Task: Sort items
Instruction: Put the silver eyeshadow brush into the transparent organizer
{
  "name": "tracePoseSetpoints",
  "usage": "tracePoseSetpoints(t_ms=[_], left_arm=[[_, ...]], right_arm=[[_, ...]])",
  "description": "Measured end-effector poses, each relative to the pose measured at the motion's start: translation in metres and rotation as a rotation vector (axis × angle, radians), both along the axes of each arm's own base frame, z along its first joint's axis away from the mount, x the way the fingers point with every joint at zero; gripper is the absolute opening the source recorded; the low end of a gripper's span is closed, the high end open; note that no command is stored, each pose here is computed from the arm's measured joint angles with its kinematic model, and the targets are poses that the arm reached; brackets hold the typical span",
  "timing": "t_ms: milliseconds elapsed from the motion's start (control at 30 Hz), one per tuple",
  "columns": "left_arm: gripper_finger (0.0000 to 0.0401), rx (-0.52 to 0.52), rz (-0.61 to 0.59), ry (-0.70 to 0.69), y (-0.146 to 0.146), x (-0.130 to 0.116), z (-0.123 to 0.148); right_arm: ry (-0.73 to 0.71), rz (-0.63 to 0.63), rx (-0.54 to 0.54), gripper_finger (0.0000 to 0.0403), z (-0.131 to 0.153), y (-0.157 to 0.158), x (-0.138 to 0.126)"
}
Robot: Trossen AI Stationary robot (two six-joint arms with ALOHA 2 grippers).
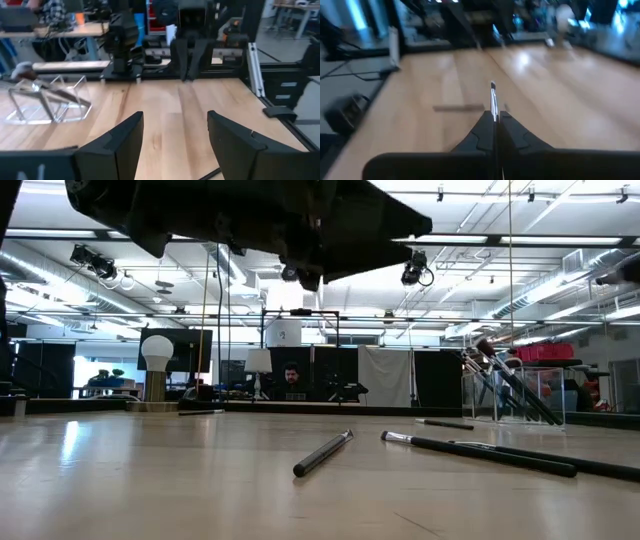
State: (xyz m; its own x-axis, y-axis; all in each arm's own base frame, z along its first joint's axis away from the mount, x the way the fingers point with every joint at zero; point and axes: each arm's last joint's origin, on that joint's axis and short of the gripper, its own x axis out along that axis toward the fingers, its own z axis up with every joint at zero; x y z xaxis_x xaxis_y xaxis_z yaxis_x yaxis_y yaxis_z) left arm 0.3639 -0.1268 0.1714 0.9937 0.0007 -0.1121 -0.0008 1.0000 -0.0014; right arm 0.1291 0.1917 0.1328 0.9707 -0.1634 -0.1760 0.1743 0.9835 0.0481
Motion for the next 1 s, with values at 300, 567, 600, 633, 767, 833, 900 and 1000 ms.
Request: tracePoseSetpoints(t_ms=[300,567,600,633,767,833,900,1000], left_arm=[[0.0220,0.061,-0.088,-0.133,-0.009,-0.001,0.014],[0.0220,0.149,-0.113,-0.211,-0.034,0.040,0.022],[0.0220,0.166,-0.113,-0.224,-0.037,0.046,0.023],[0.0220,0.181,-0.113,-0.241,-0.040,0.051,0.026],[0.0220,0.228,-0.120,-0.294,-0.052,0.057,0.038],[0.0220,0.245,-0.126,-0.309,-0.056,0.057,0.042],[0.0220,0.260,-0.129,-0.335,-0.060,0.055,0.045],[0.0216,0.280,-0.132,-0.360,-0.063,0.054,0.048]], right_arm=[[-0.277,0.283,-0.124,0.0008,0.059,-0.004,0.032],[-0.379,0.391,-0.127,0.0009,0.068,-0.020,0.053],[-0.379,0.396,-0.124,0.0009,0.068,-0.021,0.054],[-0.381,0.399,-0.123,0.0009,0.068,-0.021,0.054],[-0.377,0.404,-0.124,0.0010,0.067,-0.021,0.054],[-0.373,0.414,-0.121,0.0010,0.067,-0.020,0.054],[-0.374,0.433,-0.122,0.0010,0.066,-0.019,0.054],[-0.378,0.456,-0.122,0.0010,0.067,-0.019,0.054]])
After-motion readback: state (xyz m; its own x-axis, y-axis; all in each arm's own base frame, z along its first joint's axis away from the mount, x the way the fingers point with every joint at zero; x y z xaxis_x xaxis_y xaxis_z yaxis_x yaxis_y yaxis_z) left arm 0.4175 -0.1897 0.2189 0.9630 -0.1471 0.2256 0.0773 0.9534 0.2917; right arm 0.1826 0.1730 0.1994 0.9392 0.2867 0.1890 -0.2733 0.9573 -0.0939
